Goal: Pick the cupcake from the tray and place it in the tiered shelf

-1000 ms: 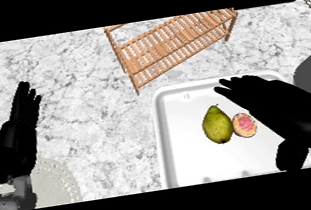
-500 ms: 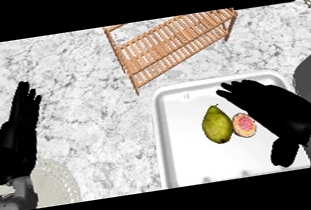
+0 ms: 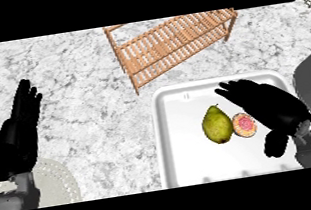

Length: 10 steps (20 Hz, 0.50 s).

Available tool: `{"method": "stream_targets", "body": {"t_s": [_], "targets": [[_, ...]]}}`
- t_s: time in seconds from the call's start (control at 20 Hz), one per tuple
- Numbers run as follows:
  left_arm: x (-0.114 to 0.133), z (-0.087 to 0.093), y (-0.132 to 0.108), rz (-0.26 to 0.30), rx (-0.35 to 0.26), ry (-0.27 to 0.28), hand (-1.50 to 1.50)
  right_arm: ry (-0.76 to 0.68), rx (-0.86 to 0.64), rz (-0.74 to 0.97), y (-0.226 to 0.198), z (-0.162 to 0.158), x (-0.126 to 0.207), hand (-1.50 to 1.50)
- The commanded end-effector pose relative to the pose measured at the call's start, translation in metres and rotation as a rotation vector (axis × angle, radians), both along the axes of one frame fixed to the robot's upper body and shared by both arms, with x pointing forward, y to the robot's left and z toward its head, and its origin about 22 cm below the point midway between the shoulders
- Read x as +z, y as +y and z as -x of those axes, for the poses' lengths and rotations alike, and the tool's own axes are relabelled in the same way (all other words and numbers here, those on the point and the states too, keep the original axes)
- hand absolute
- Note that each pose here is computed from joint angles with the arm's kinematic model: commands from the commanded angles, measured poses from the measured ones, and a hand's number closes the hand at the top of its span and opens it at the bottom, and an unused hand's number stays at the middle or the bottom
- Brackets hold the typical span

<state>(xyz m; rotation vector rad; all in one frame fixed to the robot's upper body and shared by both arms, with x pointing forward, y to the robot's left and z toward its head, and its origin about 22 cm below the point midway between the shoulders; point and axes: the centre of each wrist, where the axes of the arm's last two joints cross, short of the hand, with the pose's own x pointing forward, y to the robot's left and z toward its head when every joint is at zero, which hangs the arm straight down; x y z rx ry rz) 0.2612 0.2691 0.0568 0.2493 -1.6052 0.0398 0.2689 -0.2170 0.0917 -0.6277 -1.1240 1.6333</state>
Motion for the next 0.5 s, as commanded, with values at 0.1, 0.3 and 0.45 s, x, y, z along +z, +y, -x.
{"method": "stream_targets", "body": {"t_s": [0.1, 0.3, 0.45], "targets": [[-0.004, -0.010, 0.000, 0.010, -0.019, -0.008, 0.00, -0.002, 0.023, -0.027, -0.004, -0.002, -0.009, -1.50], [0.008, -0.002, -0.005, 0.003, -0.009, 0.003, 0.00, 0.006, 0.025, -0.035, -0.003, -0.011, -0.017, -1.50], [0.000, 0.013, 0.009, -0.012, -0.004, -0.004, 0.00, 0.014, 0.016, -0.026, -0.009, 0.004, -0.053, -1.50]]}}
